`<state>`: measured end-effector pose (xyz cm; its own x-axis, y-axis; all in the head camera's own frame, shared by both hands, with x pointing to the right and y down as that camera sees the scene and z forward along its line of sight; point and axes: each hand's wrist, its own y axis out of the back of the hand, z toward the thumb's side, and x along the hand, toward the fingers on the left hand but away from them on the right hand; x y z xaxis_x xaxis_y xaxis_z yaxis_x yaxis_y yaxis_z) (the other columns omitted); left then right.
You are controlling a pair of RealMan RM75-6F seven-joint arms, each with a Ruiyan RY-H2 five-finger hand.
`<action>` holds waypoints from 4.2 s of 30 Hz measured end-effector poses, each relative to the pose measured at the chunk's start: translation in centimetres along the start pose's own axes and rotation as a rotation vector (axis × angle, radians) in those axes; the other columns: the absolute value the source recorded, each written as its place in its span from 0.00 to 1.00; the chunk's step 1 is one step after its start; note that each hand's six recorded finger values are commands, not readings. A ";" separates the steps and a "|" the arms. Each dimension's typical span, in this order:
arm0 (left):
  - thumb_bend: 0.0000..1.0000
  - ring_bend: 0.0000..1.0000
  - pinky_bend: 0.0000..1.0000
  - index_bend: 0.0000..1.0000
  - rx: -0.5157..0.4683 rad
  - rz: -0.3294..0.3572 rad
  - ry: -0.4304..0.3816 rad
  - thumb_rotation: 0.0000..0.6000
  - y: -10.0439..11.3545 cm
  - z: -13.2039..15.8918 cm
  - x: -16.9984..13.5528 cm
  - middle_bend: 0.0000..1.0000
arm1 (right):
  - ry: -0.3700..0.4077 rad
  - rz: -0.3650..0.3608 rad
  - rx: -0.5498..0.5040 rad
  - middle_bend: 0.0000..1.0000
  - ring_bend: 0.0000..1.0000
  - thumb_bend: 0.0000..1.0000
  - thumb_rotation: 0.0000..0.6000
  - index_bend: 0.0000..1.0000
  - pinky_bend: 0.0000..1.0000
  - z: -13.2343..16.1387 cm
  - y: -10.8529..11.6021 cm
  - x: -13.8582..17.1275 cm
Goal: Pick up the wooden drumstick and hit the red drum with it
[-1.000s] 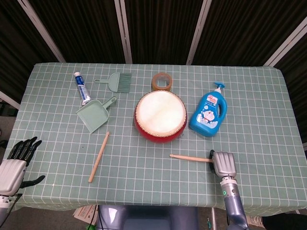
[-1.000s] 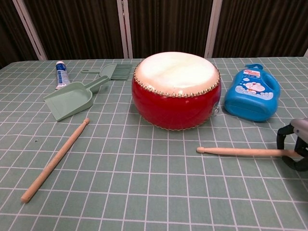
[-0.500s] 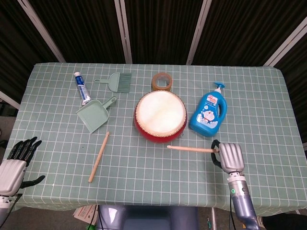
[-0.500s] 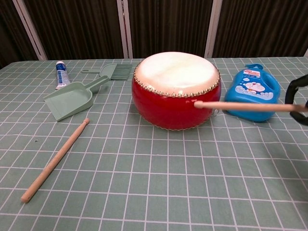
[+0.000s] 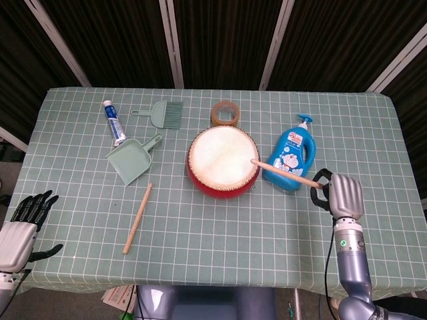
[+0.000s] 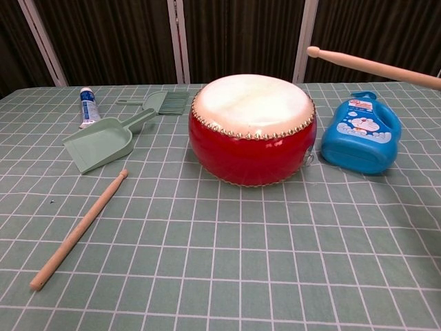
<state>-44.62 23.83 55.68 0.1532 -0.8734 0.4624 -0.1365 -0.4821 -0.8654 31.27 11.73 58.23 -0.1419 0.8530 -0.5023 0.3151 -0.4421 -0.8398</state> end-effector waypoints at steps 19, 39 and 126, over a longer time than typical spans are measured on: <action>0.00 0.00 0.01 0.00 -0.072 -0.049 0.017 1.00 0.0 -0.4 0.1 0.00 | -0.016 0.057 0.163 1.00 1.00 0.78 1.00 1.00 0.96 5.8 -2.3 -5.4; 0.00 0.00 0.01 0.00 -0.103 -0.071 0.031 1.00 -0.1 -0.5 0.4 0.00 | -0.009 -0.028 -0.506 1.00 1.00 0.78 1.00 1.00 0.96 9.6 1.0 -6.8; 0.00 0.00 0.01 0.00 -0.119 -0.066 0.029 1.00 0.0 0.0 0.2 0.00 | 0.150 -0.205 0.401 1.00 1.00 0.78 1.00 1.00 0.96 10.2 -3.3 -5.6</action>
<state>-44.59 23.65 55.82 0.1373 -0.8402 0.5247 -0.2420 -0.5421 -0.8047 21.45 5.61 61.73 -0.0168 0.9516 -0.3069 -0.0964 -0.3071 -0.9468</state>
